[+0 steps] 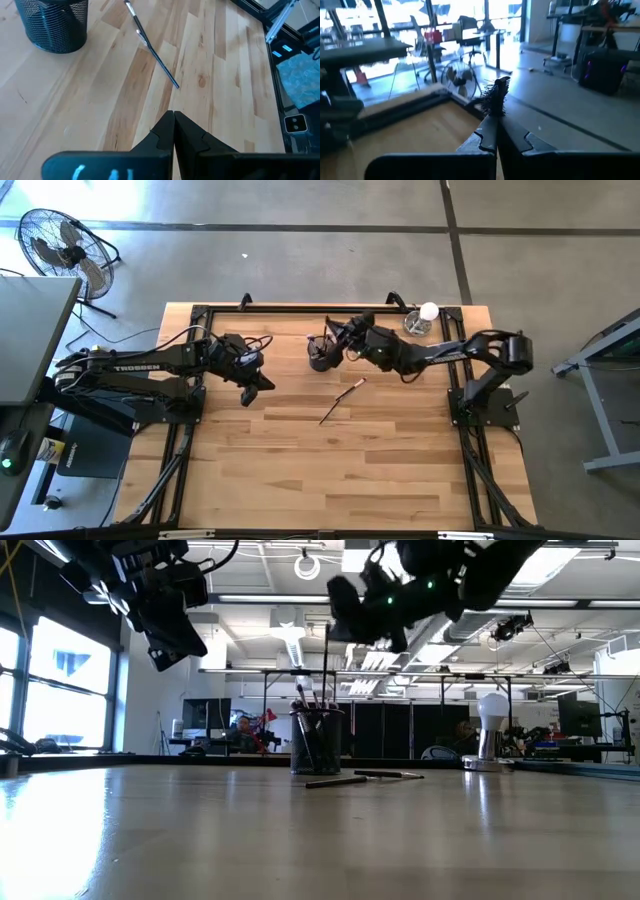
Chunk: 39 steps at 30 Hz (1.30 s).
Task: Pick & Place Makeup Brushes
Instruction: Put the large white make-up brush into the black container, then put the small white make-up brush into the black container
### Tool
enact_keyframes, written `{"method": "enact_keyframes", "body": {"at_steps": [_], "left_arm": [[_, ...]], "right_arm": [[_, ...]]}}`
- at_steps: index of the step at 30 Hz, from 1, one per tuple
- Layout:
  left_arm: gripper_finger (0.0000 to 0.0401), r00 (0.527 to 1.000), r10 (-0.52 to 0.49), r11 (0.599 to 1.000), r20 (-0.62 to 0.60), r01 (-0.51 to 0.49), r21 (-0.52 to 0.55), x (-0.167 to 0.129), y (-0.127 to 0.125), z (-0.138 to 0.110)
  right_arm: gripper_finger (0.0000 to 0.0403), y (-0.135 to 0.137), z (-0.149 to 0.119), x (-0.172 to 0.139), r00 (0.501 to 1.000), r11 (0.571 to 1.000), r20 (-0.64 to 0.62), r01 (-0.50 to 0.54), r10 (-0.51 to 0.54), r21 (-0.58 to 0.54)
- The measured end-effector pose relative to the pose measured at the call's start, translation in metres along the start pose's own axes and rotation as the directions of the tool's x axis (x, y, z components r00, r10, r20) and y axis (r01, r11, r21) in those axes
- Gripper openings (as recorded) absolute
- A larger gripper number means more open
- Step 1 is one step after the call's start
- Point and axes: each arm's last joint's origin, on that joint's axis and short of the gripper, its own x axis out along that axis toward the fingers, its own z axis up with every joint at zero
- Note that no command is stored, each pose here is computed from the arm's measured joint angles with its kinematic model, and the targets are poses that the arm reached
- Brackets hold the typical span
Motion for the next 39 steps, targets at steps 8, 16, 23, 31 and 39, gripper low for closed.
{"method": "enact_keyframes", "body": {"at_steps": [8,16,23,31,39], "left_arm": [[0.0,1.0,0.006,1.0,0.001,-0.006,-0.009,0.0,0.0,0.0],[0.0,1.0,0.005,1.0,0.003,-0.005,-0.008,0.0,0.0,0.0],[0.0007,0.997,0.042,0.999,0.06,-0.042,0.003,0.0,0.0,0.005],[0.0101,0.987,0.019,0.999,0.158,-0.025,0.031,-0.001,-0.003,0.014],[0.0131,0.991,-0.099,0.995,0.093,0.098,0.013,-0.001,-0.006,0.011]], "right_arm": [[0.0002,-0.007,-0.048,0.014,0.962,0.998,-0.266,-0.07,0.066,-0.005],[0.0044,-0.009,-0.022,-0.004,0.888,0.992,-0.447,-0.127,0.107,-0.016],[0.0081,-0.001,0.032,-0.027,0.859,0.993,-0.5,-0.113,0.11,0.023],[0.0015,0.012,0.039,-0.055,0.66,0.958,-0.746,0.261,-0.085,0.121],[0.0003,0.029,0.008,-0.087,0.486,0.719,-0.868,0.639,-0.101,0.274]]}}
